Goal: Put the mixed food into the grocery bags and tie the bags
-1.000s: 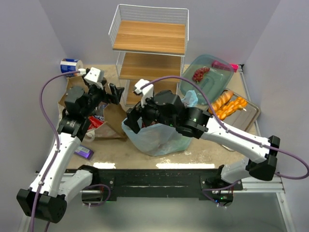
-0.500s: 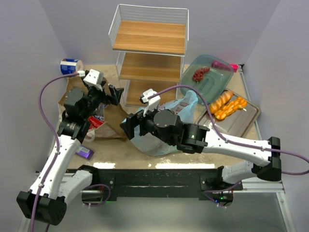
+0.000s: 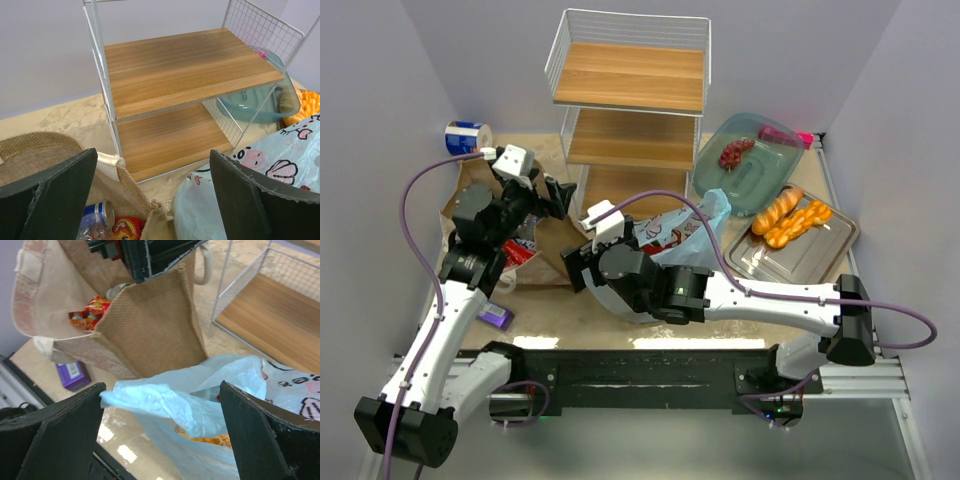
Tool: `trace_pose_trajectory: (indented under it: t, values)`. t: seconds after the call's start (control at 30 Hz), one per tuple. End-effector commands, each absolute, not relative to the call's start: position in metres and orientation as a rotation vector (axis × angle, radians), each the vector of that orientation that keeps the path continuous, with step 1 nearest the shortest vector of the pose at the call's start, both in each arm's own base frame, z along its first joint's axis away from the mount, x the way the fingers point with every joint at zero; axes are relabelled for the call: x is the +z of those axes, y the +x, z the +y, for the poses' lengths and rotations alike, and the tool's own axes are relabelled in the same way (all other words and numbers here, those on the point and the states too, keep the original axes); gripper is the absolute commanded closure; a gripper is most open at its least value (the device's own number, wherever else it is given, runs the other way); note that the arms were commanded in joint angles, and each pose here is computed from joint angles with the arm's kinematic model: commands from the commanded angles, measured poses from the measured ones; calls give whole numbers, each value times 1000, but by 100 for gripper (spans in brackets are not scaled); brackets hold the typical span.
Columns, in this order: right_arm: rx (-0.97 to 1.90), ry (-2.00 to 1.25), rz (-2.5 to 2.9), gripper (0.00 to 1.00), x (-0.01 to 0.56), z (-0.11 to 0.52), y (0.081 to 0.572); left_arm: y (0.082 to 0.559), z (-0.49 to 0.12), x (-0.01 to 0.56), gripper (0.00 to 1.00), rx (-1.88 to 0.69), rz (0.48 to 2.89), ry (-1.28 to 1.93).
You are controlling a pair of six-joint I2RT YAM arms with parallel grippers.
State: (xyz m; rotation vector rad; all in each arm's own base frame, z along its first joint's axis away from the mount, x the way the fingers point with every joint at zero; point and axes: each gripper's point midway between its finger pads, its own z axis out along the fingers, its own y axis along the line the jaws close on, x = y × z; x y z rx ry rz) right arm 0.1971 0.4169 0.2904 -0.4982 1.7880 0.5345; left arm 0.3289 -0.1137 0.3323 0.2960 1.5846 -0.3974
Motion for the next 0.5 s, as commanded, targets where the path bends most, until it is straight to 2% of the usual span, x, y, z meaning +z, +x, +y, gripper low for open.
trace_pose_trajectory:
  t: [0.0,0.03,0.17,0.2,0.27,0.3,0.4,0.47]
  values:
    - [520,-361,1702,1,326,415,210,328,-111,346,0,-383,1526,304]
    - [508,-354,1700,3,325,415,212,327,-112,346,0,-384,1526,306]
    - [490,-370,1691,29,329,414,214,326,-113,349,0,-386,1516,320]
    - [480,-378,1684,47,332,411,214,324,-115,350,0,-395,1508,336]
    - [454,-393,1651,67,346,401,216,323,-118,351,0,-405,1496,362]
    - [449,-402,1641,81,351,397,219,319,-124,354,0,-428,1481,394]
    - [491,-460,1596,96,377,384,227,306,-137,362,0,-485,1415,486]
    - [597,-572,1574,100,385,388,225,295,-148,369,0,-526,1350,567]
